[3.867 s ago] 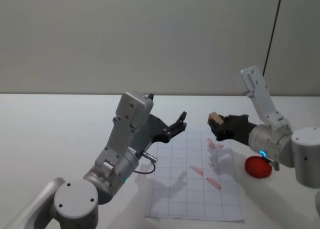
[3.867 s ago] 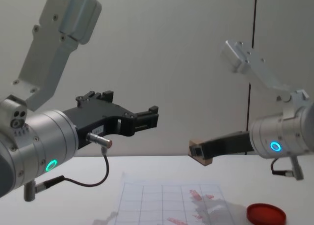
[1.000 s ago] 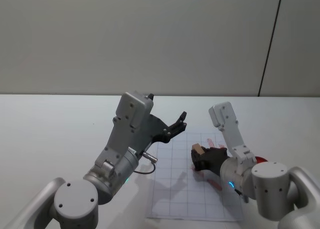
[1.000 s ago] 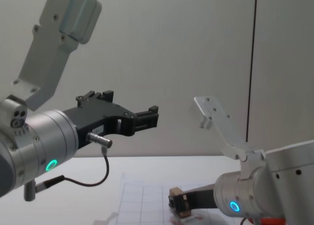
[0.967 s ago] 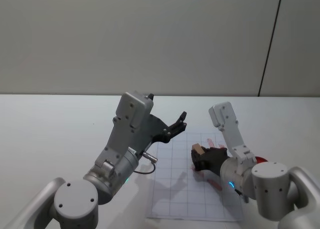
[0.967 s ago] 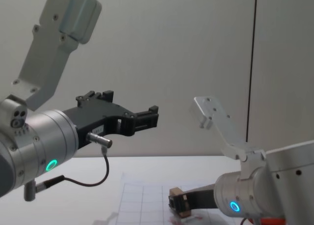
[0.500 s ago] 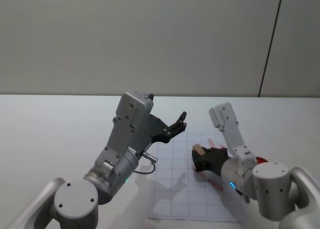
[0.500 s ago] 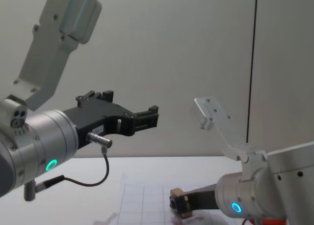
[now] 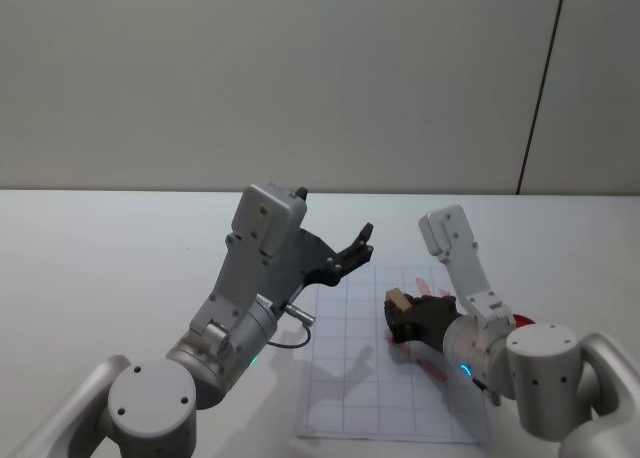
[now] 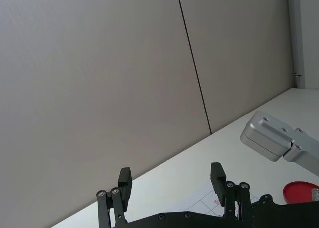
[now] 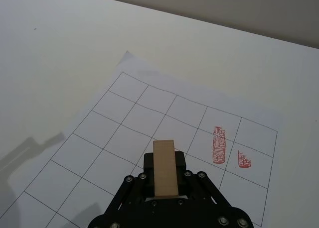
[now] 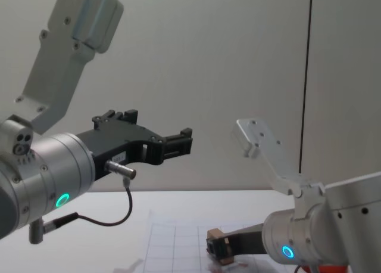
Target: Use the one hand to pick up the stamp and affix it onto the A4 paper.
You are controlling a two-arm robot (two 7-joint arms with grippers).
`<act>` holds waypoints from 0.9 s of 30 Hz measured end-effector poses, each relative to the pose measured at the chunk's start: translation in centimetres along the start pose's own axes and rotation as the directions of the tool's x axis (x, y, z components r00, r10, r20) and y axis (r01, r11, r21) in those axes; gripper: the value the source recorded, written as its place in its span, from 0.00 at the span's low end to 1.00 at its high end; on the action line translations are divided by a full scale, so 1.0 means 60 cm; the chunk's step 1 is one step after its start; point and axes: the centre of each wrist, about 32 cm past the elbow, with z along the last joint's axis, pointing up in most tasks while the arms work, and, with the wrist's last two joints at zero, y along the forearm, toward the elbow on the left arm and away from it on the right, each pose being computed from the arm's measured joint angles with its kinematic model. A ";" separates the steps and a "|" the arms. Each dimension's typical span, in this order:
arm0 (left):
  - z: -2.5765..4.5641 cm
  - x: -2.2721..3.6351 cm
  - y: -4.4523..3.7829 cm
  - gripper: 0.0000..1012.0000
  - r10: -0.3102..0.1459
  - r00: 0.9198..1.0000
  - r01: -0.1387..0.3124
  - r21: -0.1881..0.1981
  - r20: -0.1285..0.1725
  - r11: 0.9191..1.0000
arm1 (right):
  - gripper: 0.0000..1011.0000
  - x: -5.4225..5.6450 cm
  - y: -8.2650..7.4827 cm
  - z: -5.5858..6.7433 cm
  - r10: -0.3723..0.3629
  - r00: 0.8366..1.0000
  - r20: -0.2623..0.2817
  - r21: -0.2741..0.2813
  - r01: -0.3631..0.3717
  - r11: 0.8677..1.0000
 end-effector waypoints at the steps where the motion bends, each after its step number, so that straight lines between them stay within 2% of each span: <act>1: 0.000 0.0000 0.000 0.99 0.000 1.000 0.000 0.000 0.000 1.000 | 0.22 0.000 0.000 0.000 0.000 1.000 0.000 0.000 0.000 1.000; 16: 0.000 0.0000 0.000 0.99 0.000 1.000 0.000 0.000 0.000 1.000 | 0.22 0.002 -0.007 0.006 0.012 1.000 -0.026 0.018 -0.012 1.000; 27: 0.000 0.0000 0.000 0.99 0.000 1.000 0.000 0.000 0.000 1.000 | 0.22 0.006 -0.023 0.029 0.006 0.998 -0.059 0.106 0.000 0.994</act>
